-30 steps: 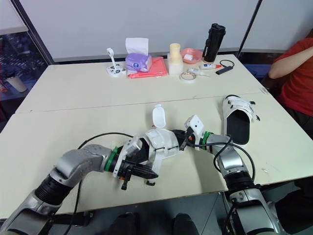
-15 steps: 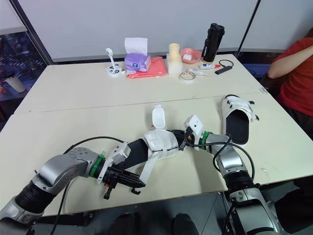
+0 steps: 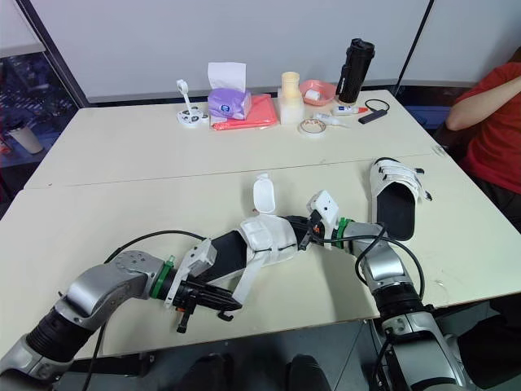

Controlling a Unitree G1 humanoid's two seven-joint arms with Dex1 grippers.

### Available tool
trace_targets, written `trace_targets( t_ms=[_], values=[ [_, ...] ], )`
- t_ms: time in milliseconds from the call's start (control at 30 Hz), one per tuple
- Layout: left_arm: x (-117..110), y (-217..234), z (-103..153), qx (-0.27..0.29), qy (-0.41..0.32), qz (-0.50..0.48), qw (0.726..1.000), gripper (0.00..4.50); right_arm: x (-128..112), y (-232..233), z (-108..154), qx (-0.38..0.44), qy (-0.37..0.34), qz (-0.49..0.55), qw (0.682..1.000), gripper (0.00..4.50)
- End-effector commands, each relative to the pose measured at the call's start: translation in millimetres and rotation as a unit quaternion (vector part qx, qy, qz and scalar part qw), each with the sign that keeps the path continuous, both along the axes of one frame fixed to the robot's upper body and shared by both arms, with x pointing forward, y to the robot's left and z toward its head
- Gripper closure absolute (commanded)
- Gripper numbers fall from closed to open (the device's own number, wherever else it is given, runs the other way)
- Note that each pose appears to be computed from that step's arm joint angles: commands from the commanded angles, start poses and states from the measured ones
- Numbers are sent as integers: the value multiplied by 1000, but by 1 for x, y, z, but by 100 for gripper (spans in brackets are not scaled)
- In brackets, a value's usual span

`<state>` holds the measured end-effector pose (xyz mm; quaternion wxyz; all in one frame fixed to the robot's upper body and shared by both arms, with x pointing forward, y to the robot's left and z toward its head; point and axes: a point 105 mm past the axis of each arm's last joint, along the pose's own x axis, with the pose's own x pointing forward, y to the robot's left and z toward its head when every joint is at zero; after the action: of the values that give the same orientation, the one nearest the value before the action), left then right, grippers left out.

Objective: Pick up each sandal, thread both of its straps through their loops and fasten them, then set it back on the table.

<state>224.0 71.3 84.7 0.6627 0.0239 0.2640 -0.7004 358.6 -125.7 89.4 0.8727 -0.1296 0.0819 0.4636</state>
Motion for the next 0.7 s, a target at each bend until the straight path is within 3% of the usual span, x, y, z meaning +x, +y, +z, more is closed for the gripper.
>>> trace_targets(
  t_ms=[33,133,300,367,500,700],
  values=[
    [-8,-19,13,-25,-4,-45,999,441,-9,-6,-36,-30,63,-12,997,450],
    [-5,-33,23,-47,0,-53,997,441,-9,-5,-37,-31,63,-12,997,450],
    [-1,-49,61,-137,49,-57,988,441,-9,-5,-38,-34,64,-13,997,450],
    [13,-53,78,-189,80,-15,979,441,-10,-6,-39,-33,64,-16,997,450],
    [43,-52,95,-266,156,79,948,441,-12,-8,-40,-32,66,-20,997,450],
    [74,-42,90,-328,267,204,883,441,-12,-8,-42,-32,67,-23,997,450]
  ],
)
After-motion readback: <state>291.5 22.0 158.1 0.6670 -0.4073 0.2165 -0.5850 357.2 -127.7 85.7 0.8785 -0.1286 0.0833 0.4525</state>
